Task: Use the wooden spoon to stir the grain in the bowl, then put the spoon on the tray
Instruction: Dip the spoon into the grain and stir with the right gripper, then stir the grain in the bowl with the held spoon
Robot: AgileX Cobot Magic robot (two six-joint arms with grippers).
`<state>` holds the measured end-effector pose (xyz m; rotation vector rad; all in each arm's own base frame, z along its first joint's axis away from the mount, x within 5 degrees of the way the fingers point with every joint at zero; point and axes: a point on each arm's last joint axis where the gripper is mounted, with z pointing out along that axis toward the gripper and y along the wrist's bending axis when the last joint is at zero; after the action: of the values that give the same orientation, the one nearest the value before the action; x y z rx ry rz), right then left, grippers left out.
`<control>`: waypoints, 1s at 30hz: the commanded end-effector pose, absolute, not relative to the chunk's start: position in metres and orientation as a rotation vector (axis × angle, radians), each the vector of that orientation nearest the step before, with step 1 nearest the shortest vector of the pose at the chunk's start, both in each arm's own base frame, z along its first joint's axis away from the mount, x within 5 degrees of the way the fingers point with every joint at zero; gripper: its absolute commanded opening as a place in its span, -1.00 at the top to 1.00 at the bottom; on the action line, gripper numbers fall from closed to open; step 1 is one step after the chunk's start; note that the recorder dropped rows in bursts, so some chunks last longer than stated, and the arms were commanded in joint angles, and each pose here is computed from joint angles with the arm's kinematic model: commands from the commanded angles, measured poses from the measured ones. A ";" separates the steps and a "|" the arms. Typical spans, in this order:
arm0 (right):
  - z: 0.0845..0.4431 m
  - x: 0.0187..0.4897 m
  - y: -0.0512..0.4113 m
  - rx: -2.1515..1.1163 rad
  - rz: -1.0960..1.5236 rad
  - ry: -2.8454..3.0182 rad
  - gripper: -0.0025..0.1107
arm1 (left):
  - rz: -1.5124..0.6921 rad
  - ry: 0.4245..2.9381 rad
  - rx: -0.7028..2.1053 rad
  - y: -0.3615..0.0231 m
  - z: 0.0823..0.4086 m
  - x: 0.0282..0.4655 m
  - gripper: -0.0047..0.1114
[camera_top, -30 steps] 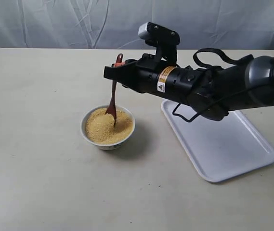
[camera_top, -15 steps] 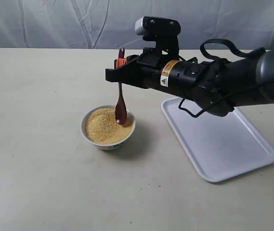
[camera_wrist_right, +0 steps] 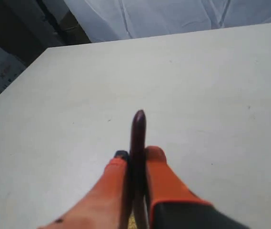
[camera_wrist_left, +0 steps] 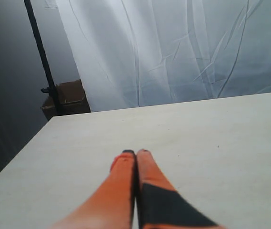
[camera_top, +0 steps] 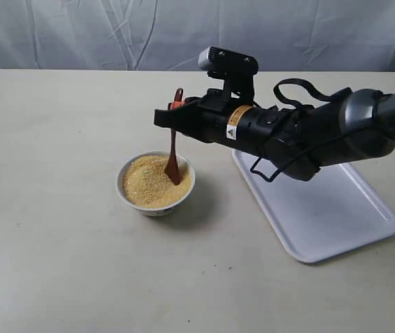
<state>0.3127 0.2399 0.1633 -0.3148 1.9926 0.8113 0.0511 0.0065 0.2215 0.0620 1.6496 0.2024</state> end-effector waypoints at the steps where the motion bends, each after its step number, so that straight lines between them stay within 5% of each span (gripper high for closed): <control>1: 0.157 0.311 0.240 -0.324 0.824 2.043 0.97 | 0.195 1.643 0.065 0.006 0.221 0.051 0.92; 30: 0.220 0.302 0.236 -0.337 0.900 1.838 0.97 | 0.195 1.643 0.065 0.006 0.221 0.051 0.92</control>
<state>0.3038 0.2382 0.2121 -0.3064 1.8683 0.9135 0.0511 0.0065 0.2215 0.0620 1.6496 0.2024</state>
